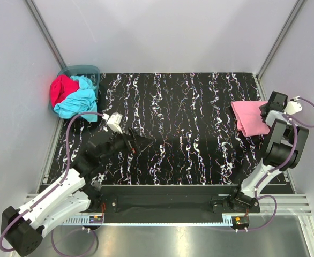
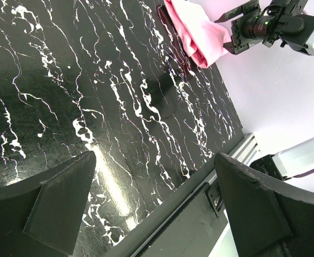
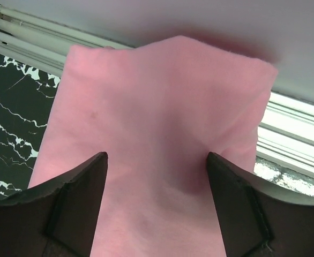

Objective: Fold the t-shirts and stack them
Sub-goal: Neatly place the folded tshirt to the corner, then reset both grippers

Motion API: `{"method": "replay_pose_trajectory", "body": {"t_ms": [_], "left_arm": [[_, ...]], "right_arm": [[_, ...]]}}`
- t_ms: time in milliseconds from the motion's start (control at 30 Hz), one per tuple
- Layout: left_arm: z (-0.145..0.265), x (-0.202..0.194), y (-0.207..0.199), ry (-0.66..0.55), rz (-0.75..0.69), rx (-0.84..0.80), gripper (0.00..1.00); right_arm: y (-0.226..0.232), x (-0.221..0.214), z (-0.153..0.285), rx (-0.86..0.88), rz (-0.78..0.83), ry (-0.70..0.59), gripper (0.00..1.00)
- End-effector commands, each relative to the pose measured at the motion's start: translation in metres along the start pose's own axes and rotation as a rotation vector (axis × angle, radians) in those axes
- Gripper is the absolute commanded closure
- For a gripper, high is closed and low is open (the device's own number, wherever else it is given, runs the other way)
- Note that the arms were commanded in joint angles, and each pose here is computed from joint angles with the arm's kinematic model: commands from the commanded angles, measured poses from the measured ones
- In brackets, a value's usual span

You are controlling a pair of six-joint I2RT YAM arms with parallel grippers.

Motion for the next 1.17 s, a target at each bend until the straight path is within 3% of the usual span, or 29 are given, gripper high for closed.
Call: {"method": "replay_pose_trajectory", "body": {"t_ms": [0,300,467,567,667,800,967,1133], "left_arm": [[0.0,0.013,-0.007,-0.064,-0.014,-0.042,0.01],[-0.001,0.011,-0.005,-0.076,-0.004,-0.045,0.01],[-0.005,0.006,-0.002,-0.073,0.015,-0.038,0.01],[-0.012,0.003,0.004,-0.074,0.026,-0.012,0.01],[-0.021,0.002,0.009,-0.077,0.018,0.017,0.01],[-0.032,0.001,0.019,-0.077,0.005,0.087,0.01],[-0.034,-0.006,0.031,-0.073,-0.025,0.154,0.01],[-0.033,-0.013,0.043,-0.097,-0.052,0.225,0.01]], "right_arm": [[0.011,0.018,0.023,0.046,-0.087,-0.023,0.18],[0.028,0.054,0.082,0.108,-0.224,-0.022,0.19],[0.04,0.045,0.13,0.304,-0.268,0.089,0.18],[0.054,0.014,0.157,0.475,-0.222,0.226,0.16],[0.081,-0.037,0.193,0.692,0.011,0.374,0.08],[0.087,-0.092,0.232,0.851,0.215,0.5,0.04],[0.065,-0.119,0.257,1.023,0.236,0.524,0.01],[0.042,-0.139,0.255,0.997,0.249,0.572,0.0]]}}
Point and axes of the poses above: each gripper's point midway between its finger pads, its own z axis back along the fingers, its own y axis along the line the jaws close on, x = y × z, the point moved 9 cm from there along z, back along the fingers, and after that the axes turned 10 degrees about -z, right-handed, at the moved point
